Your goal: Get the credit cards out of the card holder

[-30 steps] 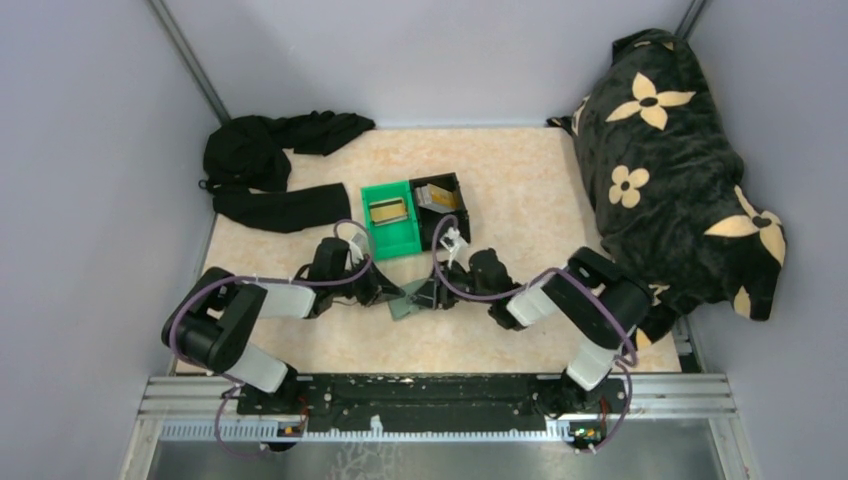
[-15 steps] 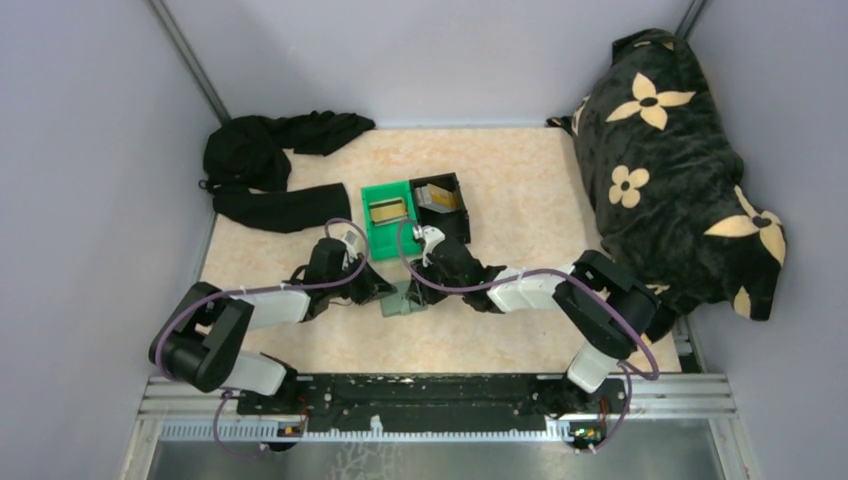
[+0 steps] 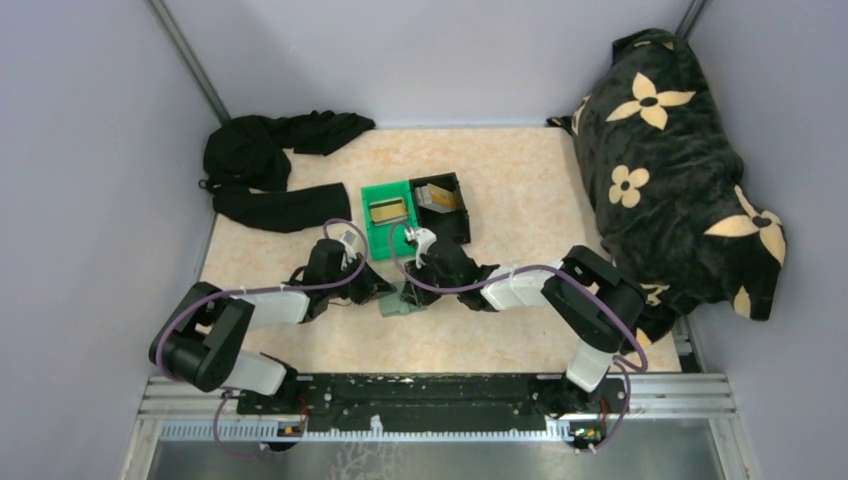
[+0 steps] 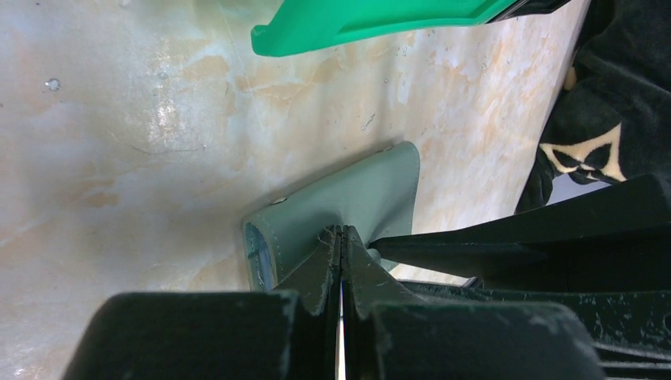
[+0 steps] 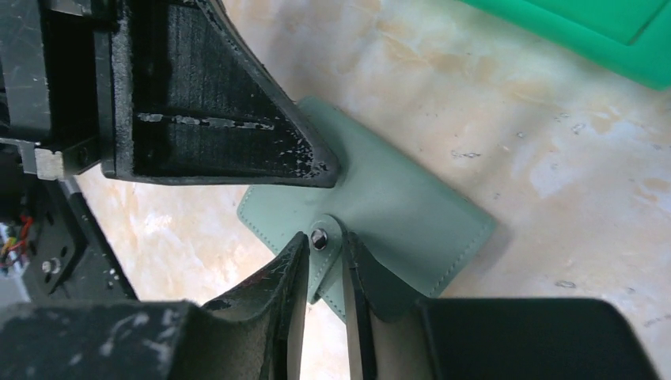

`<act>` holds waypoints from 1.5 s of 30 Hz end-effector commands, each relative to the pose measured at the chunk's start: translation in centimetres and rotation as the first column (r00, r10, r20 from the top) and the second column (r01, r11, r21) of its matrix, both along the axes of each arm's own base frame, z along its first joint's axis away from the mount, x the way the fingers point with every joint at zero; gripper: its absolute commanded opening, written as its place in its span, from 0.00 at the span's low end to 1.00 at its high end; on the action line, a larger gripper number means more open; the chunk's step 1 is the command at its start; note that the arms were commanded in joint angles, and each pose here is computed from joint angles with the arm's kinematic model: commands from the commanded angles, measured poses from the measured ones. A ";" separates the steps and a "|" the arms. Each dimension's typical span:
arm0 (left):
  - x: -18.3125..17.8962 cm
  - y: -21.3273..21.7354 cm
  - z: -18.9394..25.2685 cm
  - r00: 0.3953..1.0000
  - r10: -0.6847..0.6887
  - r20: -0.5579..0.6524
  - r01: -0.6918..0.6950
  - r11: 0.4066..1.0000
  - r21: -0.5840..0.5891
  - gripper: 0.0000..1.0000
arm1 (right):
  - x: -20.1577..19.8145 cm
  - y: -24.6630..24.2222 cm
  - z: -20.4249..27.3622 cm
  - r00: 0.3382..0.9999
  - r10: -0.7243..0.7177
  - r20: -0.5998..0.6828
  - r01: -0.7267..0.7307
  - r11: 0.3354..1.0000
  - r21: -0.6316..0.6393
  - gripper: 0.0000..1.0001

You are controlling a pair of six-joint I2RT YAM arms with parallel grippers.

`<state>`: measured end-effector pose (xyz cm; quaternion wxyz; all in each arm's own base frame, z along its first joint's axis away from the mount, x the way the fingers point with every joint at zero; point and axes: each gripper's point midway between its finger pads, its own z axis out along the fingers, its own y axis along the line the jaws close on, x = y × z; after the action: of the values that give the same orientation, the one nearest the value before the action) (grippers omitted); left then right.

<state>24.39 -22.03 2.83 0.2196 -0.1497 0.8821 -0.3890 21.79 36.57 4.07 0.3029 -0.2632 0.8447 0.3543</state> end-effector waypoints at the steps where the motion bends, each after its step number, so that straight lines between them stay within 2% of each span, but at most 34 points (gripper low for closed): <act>1: -2.3 2.6 -4.2 0.994 0.038 -0.106 -0.022 0.989 0.143 0.00 | -2.1 2.3 1.1 0.993 0.113 -0.030 -0.110 0.988 0.108 0.25; 3: -2.2 2.5 -4.2 0.993 0.039 -0.108 -0.024 0.990 0.139 0.00 | -2.2 2.3 1.0 0.993 0.118 -0.029 -0.115 0.988 0.100 0.32; 5: -2.2 2.4 -4.2 0.993 0.035 -0.109 -0.020 0.991 0.135 0.00 | -2.4 2.2 0.7 0.991 0.127 -0.029 -0.124 0.989 0.080 0.33; 6: -2.2 2.4 -4.2 0.994 0.035 -0.108 -0.020 0.991 0.135 0.00 | -2.3 2.0 0.4 0.992 0.122 -0.029 -0.120 0.990 0.071 0.28; 9: -2.2 2.5 -4.2 0.993 0.038 -0.108 -0.023 0.990 0.139 0.00 | -2.5 1.8 0.1 0.992 0.124 -0.032 -0.121 0.990 0.067 0.02; 10: -2.2 2.5 -4.2 0.993 0.039 -0.107 -0.023 0.990 0.140 0.00 | -2.6 1.8 0.1 0.991 0.126 -0.034 -0.124 0.990 0.070 0.00; 18: -2.3 2.6 -4.4 0.992 0.042 -0.116 -0.026 0.990 0.141 0.00 | -2.6 1.4 1.1 0.994 0.113 -0.001 -0.112 0.989 0.094 0.00; 28: -2.1 2.3 -4.8 0.991 0.031 -0.129 -0.013 0.990 0.140 0.00 | -3.2 3.4 5.1 0.977 0.150 0.155 -0.161 0.985 0.063 0.00; 34: -2.1 2.1 -4.5 0.992 0.029 -0.123 -0.013 0.992 0.129 0.00 | -3.2 3.1 4.0 0.986 0.105 0.132 -0.110 0.994 0.029 0.00; 36: -2.0 2.2 -4.2 0.993 0.030 -0.110 -0.016 0.992 0.127 0.00 | -2.6 2.5 3.7 0.989 0.056 0.134 -0.060 0.998 0.024 0.13; 37: -1.9 2.2 -3.9 0.995 0.033 -0.099 -0.020 0.992 0.127 0.00 | -2.8 2.4 3.9 0.990 0.063 0.123 -0.069 0.997 0.041 0.17; 38: -1.6 2.3 -3.4 0.996 0.038 -0.077 -0.029 0.992 0.127 0.00 | -3.1 2.3 4.0 0.990 0.081 0.115 -0.088 0.995 0.054 0.16; 40: -1.0 2.5 -2.2 0.998 0.048 -0.031 -0.044 0.991 0.127 0.00 | -3.4 2.0 3.7 0.987 0.107 0.116 -0.109 0.994 0.010 0.00; 43: 0.5 2.5 0.6 0.996 0.058 0.062 -0.066 0.990 0.125 0.00 | -4.2 1.7 2.4 0.983 0.148 0.113 -0.139 0.987 -0.081 0.00; 45: 1.7 2.3 2.5 0.991 0.061 0.122 -0.077 0.989 0.126 0.03 | -4.9 1.5 1.5 0.982 0.168 0.090 -0.161 0.984 -0.082 0.00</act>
<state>24.67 -20.75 3.79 0.2517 -0.1515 0.8843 -0.3628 17.36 37.41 4.43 0.2957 -0.3386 0.8307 0.3283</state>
